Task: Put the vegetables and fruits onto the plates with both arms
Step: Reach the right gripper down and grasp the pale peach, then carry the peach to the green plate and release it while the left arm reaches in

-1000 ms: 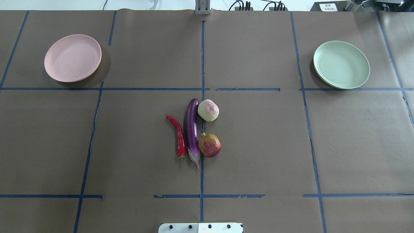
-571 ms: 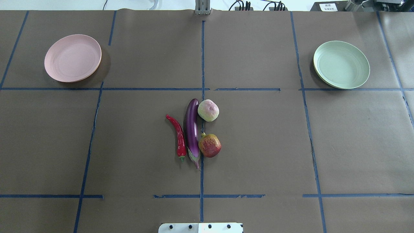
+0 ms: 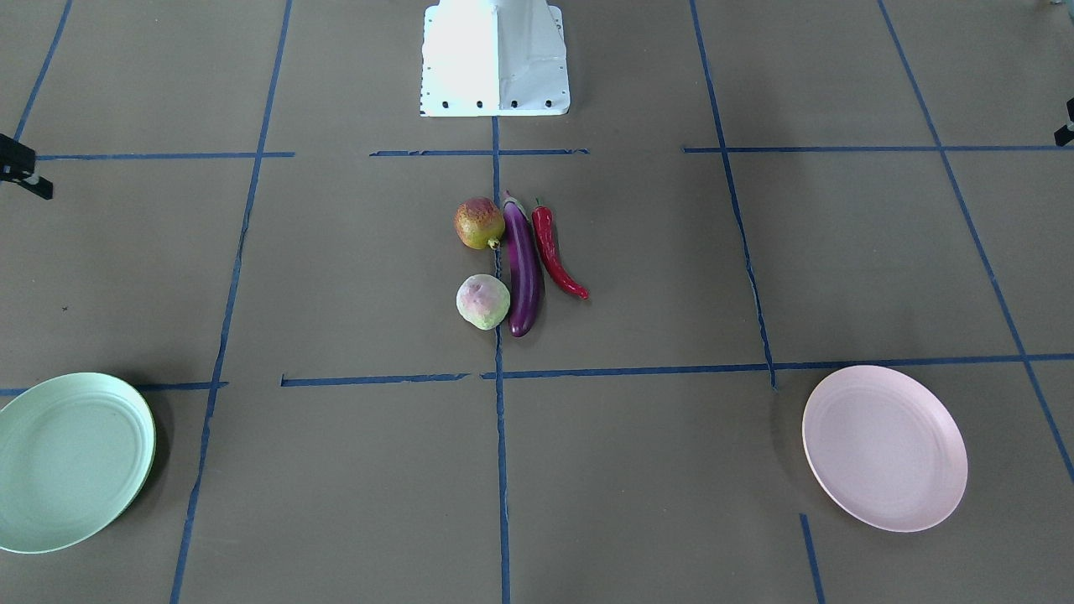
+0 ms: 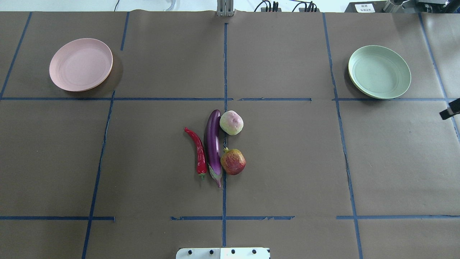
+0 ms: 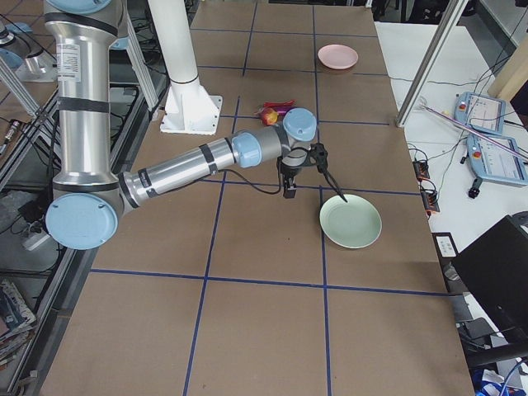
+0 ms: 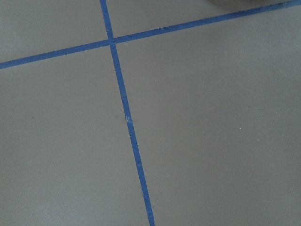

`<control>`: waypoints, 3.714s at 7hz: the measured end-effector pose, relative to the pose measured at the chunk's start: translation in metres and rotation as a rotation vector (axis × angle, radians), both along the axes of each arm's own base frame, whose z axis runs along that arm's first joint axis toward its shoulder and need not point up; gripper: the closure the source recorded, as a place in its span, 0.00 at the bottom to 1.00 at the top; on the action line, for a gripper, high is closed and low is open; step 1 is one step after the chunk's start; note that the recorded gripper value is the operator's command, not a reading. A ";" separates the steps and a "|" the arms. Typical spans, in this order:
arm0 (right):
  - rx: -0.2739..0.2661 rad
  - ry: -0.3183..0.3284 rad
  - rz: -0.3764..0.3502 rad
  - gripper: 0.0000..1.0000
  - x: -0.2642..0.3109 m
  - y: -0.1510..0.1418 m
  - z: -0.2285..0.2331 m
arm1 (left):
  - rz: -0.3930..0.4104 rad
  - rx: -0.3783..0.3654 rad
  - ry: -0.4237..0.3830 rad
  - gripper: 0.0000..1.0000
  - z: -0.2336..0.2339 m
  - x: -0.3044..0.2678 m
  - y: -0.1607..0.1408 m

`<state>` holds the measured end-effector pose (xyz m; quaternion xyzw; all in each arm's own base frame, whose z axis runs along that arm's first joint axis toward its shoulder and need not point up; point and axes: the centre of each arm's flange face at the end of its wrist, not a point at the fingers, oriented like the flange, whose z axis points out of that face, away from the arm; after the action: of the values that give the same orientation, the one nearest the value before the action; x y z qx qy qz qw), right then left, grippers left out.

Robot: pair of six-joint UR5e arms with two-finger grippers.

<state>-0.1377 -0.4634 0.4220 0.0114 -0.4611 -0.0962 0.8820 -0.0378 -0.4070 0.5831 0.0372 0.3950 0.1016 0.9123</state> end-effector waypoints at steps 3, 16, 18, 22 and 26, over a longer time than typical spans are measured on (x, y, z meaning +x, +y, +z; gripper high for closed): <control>0.016 0.054 0.064 0.00 -0.209 0.011 -0.148 | 0.000 -0.005 0.000 0.00 0.003 0.000 0.000; -0.040 0.077 0.480 1.00 -0.390 -0.030 -0.201 | -0.001 0.049 0.001 0.00 -0.015 0.000 0.000; 0.148 0.218 0.389 0.99 -0.290 -0.087 -0.135 | 0.002 0.100 0.006 0.00 -0.014 0.001 0.003; 0.273 0.488 0.134 0.97 -0.092 -0.199 0.056 | -0.069 0.016 0.125 0.00 -0.065 0.093 -0.015; 0.300 0.493 0.120 0.00 -0.070 -0.211 0.151 | -0.134 -0.188 0.271 0.00 -0.226 0.298 -0.050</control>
<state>-0.2079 -0.6741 0.5734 0.1454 -0.2120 -0.1108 0.9600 0.2600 -0.4574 0.3569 -0.0089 0.5188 -0.0026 0.8548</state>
